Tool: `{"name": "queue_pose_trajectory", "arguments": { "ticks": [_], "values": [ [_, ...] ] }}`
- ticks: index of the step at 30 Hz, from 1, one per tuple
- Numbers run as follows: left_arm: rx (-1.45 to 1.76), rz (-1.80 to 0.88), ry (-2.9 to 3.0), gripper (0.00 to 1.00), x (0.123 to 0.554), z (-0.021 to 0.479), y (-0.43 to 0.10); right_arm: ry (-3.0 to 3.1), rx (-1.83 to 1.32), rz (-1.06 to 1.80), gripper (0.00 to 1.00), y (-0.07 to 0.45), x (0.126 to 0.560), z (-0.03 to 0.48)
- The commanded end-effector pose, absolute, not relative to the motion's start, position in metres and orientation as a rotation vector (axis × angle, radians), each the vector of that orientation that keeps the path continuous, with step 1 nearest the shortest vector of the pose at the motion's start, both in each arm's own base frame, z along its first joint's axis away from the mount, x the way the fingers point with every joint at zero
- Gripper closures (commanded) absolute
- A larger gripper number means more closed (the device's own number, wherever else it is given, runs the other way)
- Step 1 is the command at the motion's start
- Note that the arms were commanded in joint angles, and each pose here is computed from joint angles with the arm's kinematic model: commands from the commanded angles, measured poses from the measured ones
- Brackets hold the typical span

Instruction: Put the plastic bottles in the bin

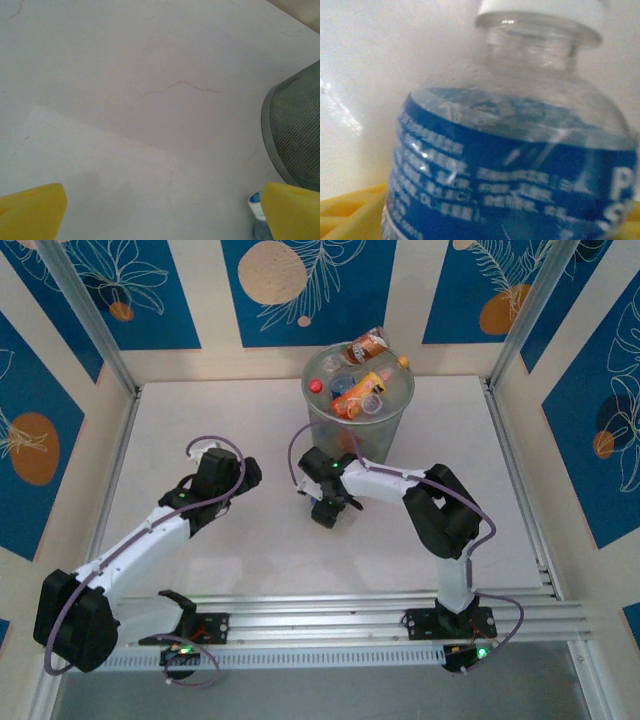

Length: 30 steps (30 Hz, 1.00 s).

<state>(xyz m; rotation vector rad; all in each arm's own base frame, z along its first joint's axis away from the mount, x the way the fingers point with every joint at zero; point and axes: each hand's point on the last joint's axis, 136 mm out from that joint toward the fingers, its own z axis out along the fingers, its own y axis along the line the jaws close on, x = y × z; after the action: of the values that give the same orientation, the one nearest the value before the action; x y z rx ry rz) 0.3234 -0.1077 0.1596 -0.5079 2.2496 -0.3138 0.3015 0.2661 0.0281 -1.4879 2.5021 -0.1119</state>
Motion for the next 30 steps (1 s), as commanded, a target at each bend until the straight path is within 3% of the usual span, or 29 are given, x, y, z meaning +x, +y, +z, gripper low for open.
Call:
{"name": "queue_pose_trajectory", "arguments": {
  "ticks": [1, 3, 6, 13, 22, 30],
  "values": [
    [-0.509, -0.291, 2.244, 0.00, 0.320, 0.161, -0.099, 2.511, -1.500, -0.032, 0.36, 0.280, 0.296, 0.031],
    [-0.507, -0.288, 2.245, 0.01, 0.320, 0.161, -0.098, 2.510, -1.494, -0.023, 0.53, 0.283, 0.295, 0.036],
    [-0.506, -0.287, 2.236, 0.00, 0.320, 0.164, -0.097, 2.498, -1.485, -0.018, 0.60, 0.289, 0.292, 0.045],
    [-0.485, -0.284, 2.212, 0.01, 0.320, 0.174, -0.095, 2.389, -1.379, 0.067, 0.61, 0.306, 0.280, 0.114],
    [-0.436, -0.308, 2.178, 0.01, 0.325, 0.194, -0.100, 2.098, -1.101, 0.338, 0.57, 0.314, 0.253, 0.282],
    [-0.350, -0.385, 2.122, 0.00, 0.338, 0.227, -0.116, 1.935, -0.545, 0.383, 0.58, 0.270, 0.294, 0.391]
  ]
}}
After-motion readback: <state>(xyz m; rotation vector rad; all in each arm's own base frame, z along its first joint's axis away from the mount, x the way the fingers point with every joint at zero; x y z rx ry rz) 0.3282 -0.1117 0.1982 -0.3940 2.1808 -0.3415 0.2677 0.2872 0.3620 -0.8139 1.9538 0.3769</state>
